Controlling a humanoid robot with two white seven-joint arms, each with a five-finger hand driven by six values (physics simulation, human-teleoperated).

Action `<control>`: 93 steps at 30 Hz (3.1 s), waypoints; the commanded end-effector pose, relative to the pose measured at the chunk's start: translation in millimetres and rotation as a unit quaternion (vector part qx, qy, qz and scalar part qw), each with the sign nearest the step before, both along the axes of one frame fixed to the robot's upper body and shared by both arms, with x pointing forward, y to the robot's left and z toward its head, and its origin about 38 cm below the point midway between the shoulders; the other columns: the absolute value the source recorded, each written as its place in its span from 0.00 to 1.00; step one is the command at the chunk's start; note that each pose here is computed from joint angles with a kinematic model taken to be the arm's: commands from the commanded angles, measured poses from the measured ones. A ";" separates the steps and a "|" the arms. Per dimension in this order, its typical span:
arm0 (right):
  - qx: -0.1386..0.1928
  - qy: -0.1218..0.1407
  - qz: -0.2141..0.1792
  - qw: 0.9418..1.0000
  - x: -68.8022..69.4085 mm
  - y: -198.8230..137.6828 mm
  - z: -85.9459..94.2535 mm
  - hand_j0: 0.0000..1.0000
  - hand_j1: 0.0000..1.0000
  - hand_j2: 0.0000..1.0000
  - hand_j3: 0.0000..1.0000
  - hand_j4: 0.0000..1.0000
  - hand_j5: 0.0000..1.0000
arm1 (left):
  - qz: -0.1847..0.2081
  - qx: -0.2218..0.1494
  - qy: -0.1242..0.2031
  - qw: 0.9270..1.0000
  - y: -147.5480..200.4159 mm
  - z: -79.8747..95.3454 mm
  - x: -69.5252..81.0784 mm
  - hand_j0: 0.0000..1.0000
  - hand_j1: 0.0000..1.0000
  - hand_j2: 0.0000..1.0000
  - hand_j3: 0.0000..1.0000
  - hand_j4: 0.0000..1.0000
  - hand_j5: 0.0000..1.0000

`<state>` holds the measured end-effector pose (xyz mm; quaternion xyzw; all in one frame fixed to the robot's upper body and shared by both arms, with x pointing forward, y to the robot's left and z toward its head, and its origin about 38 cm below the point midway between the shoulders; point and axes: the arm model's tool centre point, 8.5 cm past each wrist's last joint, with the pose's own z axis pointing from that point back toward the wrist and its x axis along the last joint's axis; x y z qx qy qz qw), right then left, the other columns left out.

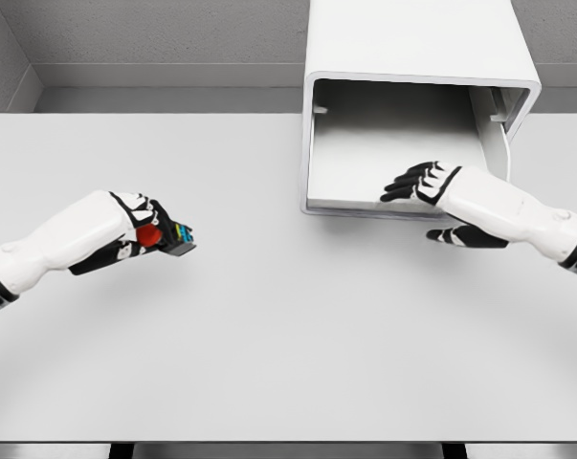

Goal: Slide open multi-storey tabletop storage cabinets and put open load switch and slide close multi-storey tabletop storage cabinets

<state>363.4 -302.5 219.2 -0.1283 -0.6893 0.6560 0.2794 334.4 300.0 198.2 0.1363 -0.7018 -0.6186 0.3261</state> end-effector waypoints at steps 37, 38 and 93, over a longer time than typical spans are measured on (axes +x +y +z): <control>0.035 -0.020 -0.166 0.985 -22.2 -114.7 20.3 0.72 0.72 0.72 0.72 0.72 0.72 | -0.098 -0.100 -0.043 0.989 -102.4 24.1 22.4 0.35 0.35 0.35 0.35 0.35 0.35; 0.035 -0.017 -0.169 0.985 -22.6 -116.5 17.6 0.72 0.72 0.72 0.72 0.72 0.72 | -0.101 -0.099 -0.044 0.989 -104.3 25.3 22.9 0.35 0.35 0.35 0.35 0.35 0.35; 0.009 0.044 -0.191 0.981 -47.5 -134.0 -19.7 0.62 0.62 0.62 0.62 0.62 0.62 | -0.116 -0.047 -0.149 0.981 -235.8 66.9 61.5 0.35 0.35 0.35 0.35 0.35 0.35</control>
